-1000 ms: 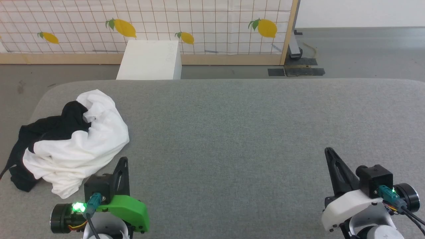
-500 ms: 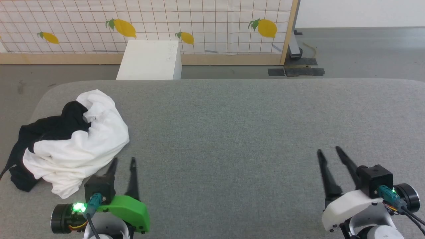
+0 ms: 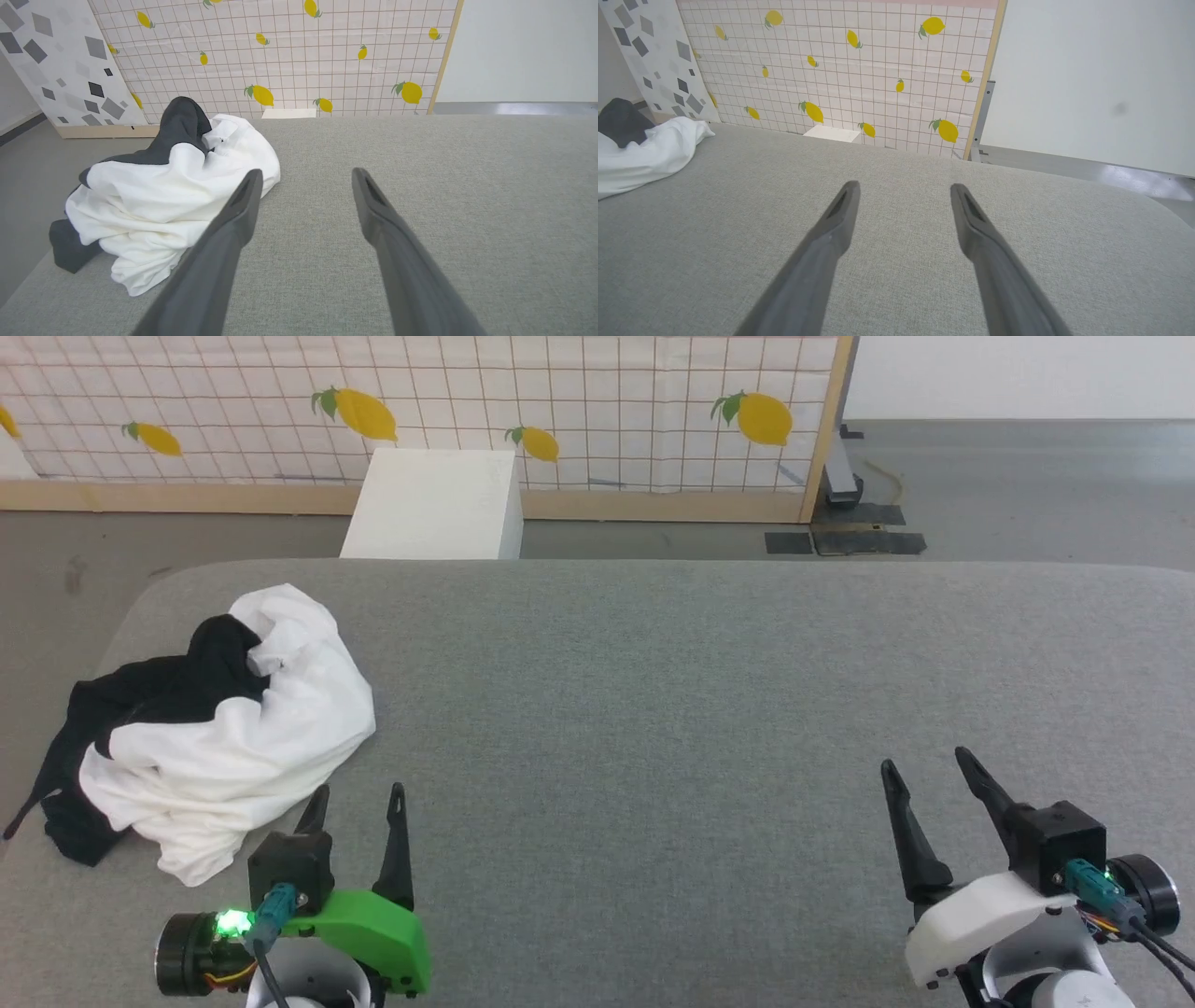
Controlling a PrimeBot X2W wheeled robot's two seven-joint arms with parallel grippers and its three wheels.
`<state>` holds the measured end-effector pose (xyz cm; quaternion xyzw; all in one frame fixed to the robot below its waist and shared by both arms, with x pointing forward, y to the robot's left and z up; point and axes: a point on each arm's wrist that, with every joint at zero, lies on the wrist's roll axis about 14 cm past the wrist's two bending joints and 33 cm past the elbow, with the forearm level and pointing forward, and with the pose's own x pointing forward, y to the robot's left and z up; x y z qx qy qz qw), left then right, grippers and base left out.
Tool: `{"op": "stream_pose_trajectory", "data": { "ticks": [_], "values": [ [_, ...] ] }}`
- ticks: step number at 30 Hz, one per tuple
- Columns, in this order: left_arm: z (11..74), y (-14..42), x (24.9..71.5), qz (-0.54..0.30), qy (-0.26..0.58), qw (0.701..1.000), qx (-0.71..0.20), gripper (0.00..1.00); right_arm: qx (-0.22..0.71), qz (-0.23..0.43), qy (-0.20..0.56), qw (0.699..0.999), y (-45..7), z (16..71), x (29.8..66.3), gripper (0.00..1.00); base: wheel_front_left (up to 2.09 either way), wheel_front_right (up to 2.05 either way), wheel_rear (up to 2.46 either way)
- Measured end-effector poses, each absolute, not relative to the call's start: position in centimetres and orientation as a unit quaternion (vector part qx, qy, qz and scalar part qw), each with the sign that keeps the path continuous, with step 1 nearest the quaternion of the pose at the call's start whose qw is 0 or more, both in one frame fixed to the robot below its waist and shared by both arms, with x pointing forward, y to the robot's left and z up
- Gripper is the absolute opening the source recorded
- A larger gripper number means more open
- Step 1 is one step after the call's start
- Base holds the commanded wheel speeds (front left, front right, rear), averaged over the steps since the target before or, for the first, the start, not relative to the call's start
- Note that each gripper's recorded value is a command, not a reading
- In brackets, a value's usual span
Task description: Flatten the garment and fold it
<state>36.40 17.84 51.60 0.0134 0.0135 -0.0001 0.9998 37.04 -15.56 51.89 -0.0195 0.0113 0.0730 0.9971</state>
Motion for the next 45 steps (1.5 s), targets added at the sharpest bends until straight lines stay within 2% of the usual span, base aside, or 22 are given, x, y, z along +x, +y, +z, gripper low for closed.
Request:
{"op": "stream_pose_trajectory", "data": {
  "ticks": [45],
  "values": [
    [51.5,27.0,30.0,0.165,-0.006,0.986,-0.009,1.0,0.006,0.228,-0.004,0.974,-4.4,52.2,40.4,1.0,0.0,0.0,0.0]
  ]
}}
